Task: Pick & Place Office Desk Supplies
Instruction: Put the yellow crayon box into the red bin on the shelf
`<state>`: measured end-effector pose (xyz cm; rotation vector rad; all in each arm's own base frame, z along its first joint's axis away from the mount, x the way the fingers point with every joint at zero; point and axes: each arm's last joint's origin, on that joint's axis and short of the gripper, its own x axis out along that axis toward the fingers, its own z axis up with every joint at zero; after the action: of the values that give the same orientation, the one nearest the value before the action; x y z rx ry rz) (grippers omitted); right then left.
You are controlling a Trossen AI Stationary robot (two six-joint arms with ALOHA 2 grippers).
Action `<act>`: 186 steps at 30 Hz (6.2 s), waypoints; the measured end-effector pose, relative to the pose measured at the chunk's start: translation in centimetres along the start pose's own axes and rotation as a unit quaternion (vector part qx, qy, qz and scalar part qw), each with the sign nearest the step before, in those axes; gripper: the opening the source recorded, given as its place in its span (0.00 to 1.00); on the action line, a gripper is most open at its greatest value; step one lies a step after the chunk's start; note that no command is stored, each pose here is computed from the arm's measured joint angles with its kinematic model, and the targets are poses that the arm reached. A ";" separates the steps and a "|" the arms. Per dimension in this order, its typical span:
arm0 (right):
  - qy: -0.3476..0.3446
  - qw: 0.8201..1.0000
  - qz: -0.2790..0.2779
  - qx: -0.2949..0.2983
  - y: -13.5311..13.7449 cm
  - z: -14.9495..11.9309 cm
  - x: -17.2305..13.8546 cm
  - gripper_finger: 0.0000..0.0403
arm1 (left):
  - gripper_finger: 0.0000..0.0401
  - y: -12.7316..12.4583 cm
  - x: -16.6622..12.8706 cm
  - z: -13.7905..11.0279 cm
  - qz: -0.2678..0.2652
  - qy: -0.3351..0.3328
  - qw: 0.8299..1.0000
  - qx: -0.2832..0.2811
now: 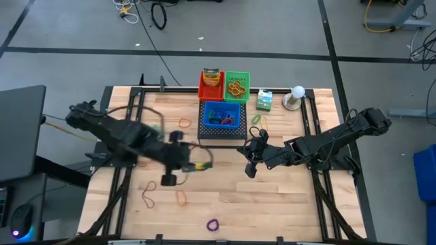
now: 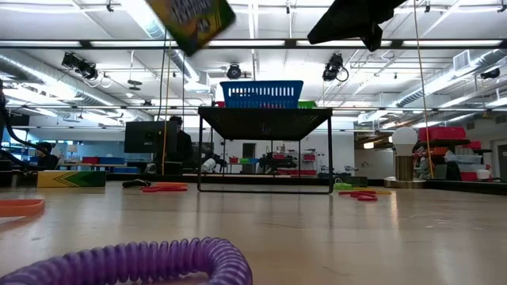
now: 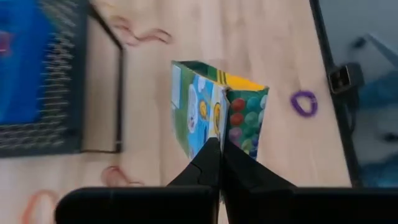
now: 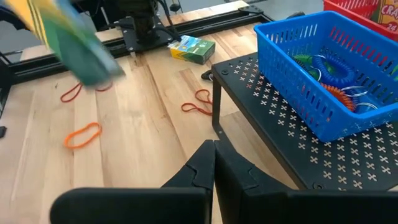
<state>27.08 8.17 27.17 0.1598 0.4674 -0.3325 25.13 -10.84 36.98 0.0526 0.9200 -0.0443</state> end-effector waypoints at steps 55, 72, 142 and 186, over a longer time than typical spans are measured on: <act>-0.008 1.000 0.003 0.001 0.1 0.2 0.0 0.03 | 0.37 5.6 16.4 -3.1 -0.149 0.162 0.973 -0.070; -0.008 1.000 0.003 -0.008 0.1 0.2 0.0 0.03 | 0.54 5.5 16.3 -3.1 -0.170 0.166 0.968 -0.084; -0.036 0.998 0.001 0.056 -2.0 2.6 1.2 0.03 | 0.04 25.3 -2.4 5.8 0.178 0.003 0.983 0.046; -0.067 0.997 -0.005 0.045 -5.5 6.8 1.6 0.03 | 0.29 31.7 5.5 5.0 0.254 0.112 0.959 0.054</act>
<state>29.31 1.01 31.95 0.2208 0.3211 -0.3718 34.37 20.42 36.53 0.4017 1.1073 0.3971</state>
